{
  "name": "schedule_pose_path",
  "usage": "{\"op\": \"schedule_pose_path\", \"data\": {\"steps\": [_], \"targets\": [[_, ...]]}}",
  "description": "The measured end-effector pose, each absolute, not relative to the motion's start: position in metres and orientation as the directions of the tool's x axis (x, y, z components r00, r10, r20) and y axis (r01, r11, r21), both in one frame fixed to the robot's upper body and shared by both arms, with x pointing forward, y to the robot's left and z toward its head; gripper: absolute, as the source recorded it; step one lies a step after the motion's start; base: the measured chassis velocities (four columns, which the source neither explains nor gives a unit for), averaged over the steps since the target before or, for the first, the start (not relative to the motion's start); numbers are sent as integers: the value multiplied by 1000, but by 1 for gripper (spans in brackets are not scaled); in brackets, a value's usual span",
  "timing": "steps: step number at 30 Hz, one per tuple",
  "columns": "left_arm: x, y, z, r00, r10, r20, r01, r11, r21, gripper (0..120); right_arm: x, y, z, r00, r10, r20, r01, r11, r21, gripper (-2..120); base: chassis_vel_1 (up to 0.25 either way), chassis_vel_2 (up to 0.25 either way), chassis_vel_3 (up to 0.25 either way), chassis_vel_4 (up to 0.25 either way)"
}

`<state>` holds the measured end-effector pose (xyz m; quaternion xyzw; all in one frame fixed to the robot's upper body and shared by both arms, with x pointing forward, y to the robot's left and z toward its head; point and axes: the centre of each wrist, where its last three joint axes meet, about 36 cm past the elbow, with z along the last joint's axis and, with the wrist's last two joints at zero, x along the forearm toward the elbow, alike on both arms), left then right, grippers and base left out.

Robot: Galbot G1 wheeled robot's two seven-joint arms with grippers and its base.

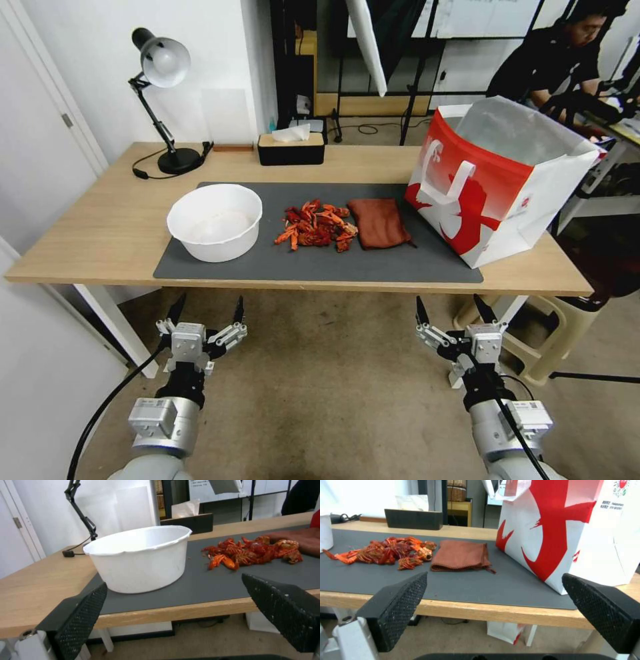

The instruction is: Sweep shrimp from table into container with towel, then put container into takeout bag.

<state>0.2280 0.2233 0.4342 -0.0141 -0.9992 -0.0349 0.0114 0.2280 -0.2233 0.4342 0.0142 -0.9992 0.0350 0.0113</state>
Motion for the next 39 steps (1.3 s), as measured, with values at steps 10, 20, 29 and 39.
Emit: {"op": "schedule_pose_path", "data": {"steps": [10, 20, 29, 39], "targets": [[228, 223, 434, -999, 27, 24, 29, 997, 70, 100, 228, -223, 434, -999, -28, 24, -29, 997, -70, 100, 0, 0, 0, 0], [228, 223, 434, -999, 27, 24, 29, 997, 70, 100, 228, -223, 434, -999, -27, 24, -29, 997, -70, 100, 0, 0, 0, 0], [229, 223, 436, -999, 28, 30, 30, 998, 59, 100, 228, -222, 436, -999, -30, 30, -32, 997, -67, 100, 0, 0, 0, 0], [245, 203, 493, -979, 145, 146, 112, 971, -210, 100, 227, -208, 464, -988, -76, 133, -78, 997, -7, 100, 0, 0, 0, 0]]}}
